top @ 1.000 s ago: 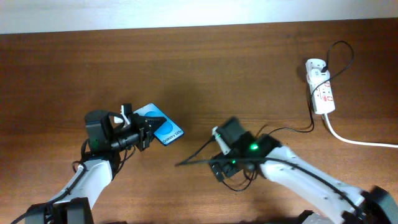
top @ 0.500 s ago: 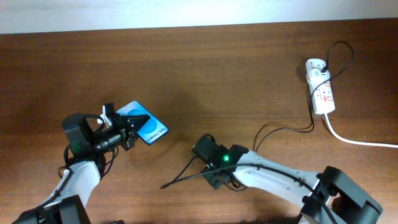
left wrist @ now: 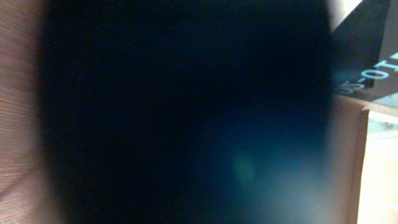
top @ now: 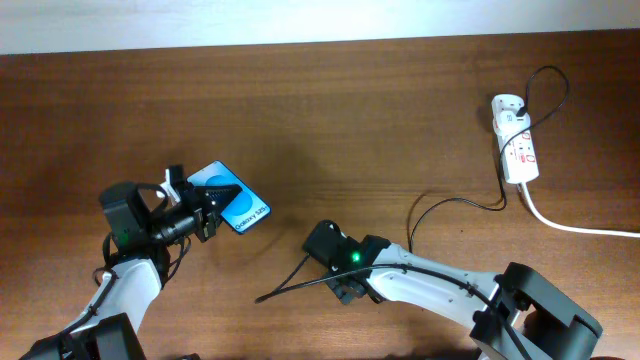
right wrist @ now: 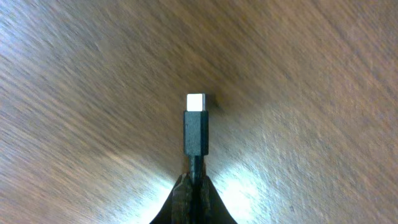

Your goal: Plug charger to phone and switch on socket

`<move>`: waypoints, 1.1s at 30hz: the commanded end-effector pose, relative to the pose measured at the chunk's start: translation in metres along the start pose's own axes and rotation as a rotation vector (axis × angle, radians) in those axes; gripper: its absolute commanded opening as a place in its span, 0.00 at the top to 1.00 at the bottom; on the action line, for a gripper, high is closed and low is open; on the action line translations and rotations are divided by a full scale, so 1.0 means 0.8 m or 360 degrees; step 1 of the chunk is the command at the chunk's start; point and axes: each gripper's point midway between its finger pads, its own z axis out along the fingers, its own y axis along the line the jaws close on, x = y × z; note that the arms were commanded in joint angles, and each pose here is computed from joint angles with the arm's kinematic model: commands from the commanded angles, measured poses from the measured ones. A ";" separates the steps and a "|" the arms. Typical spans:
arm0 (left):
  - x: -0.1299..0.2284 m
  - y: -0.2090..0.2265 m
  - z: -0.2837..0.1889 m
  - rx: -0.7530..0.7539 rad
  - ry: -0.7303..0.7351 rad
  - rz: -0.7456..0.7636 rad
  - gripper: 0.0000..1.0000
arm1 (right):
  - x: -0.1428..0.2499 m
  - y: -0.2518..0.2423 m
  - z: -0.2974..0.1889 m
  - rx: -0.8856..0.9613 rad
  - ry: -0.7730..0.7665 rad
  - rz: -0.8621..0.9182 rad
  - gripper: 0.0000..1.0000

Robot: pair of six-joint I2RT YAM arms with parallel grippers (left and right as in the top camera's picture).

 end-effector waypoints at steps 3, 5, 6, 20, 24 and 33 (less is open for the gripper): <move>0.006 -0.020 -0.002 0.0073 0.0079 0.0184 1.00 | -0.037 0.014 -0.058 -0.0106 -0.0113 0.0026 0.96; 0.005 -0.020 -0.002 0.0070 0.0072 0.0186 1.00 | -0.066 0.033 -0.116 -0.0284 -0.0292 0.0028 0.96; 0.004 -0.020 -0.002 0.0070 0.0067 0.0190 1.00 | -0.077 0.045 -0.149 -0.0407 -0.0408 0.0018 0.96; 0.019 -0.050 0.016 0.0163 0.0134 0.0407 1.00 | -0.122 0.087 -0.212 -0.0754 -0.0757 -0.0062 0.96; 0.019 -0.050 0.016 0.0159 0.0137 0.0317 1.00 | -0.131 0.090 -0.214 -0.0773 -0.0800 -0.0069 0.96; 0.020 -0.106 0.021 0.0343 0.0069 0.0640 1.00 | -0.132 0.095 -0.214 -0.0808 -0.0795 -0.0075 0.96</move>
